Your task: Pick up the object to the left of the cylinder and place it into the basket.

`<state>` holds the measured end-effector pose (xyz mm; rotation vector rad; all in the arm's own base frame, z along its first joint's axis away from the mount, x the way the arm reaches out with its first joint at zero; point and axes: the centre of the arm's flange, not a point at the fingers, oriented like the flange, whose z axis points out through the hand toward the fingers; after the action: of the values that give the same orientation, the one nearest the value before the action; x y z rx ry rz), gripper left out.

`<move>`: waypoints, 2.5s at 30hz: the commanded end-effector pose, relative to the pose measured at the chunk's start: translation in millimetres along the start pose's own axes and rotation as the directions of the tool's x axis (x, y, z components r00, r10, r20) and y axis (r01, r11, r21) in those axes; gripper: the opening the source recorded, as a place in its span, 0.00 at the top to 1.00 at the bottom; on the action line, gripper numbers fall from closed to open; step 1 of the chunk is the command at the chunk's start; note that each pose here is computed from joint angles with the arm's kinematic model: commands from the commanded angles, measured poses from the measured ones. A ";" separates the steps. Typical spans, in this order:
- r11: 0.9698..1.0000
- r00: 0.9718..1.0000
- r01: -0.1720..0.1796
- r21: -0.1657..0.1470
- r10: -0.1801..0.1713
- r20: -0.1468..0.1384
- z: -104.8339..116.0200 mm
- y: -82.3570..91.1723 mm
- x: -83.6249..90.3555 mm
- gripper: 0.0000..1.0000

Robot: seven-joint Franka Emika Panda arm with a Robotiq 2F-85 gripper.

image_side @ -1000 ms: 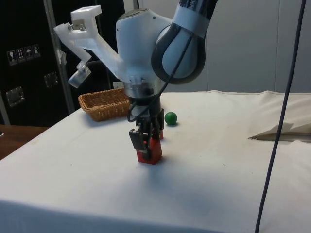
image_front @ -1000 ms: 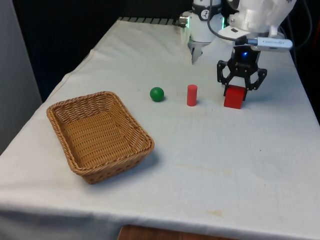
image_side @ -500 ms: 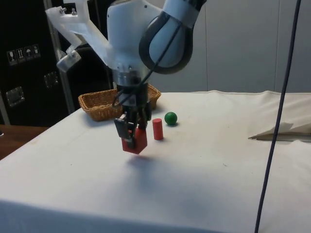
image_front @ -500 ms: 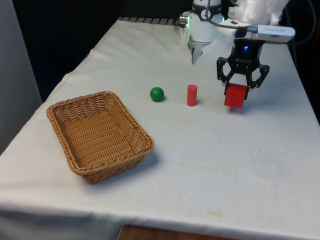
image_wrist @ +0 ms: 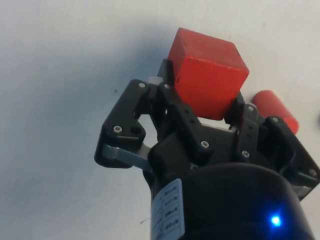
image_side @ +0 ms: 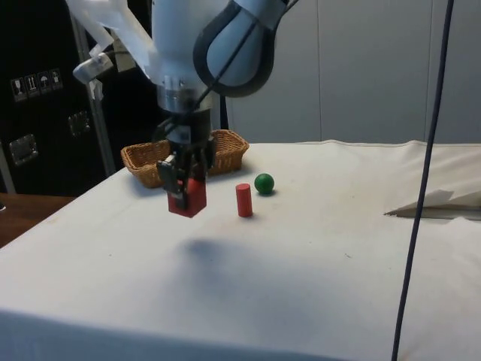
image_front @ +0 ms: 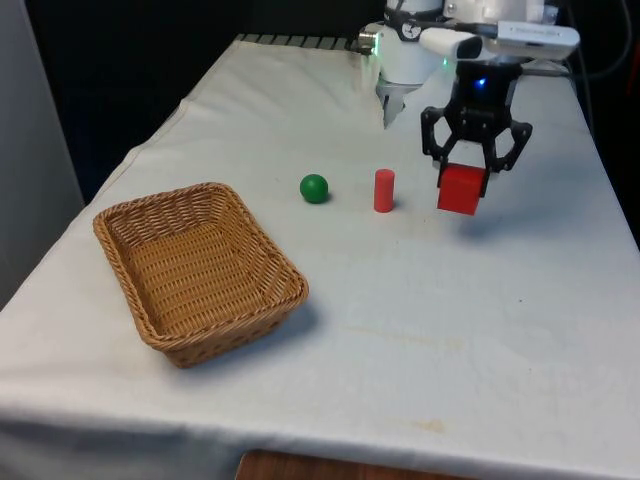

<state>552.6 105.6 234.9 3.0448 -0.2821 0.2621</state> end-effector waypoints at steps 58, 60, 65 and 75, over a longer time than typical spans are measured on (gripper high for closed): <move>0.998 0.992 -0.052 -0.030 0.048 -0.118 -29.0 109.4 137.4 0.97; 0.998 0.991 -0.055 -0.031 0.051 -0.122 -28.9 115.7 142.5 0.97; 0.997 0.990 -0.063 -0.037 0.058 -0.125 -28.2 125.9 148.3 0.97; 0.995 0.988 -0.085 -0.046 0.078 -0.131 -24.8 153.3 158.0 0.97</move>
<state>671.5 -65.6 295.4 2.9415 -0.3941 0.4528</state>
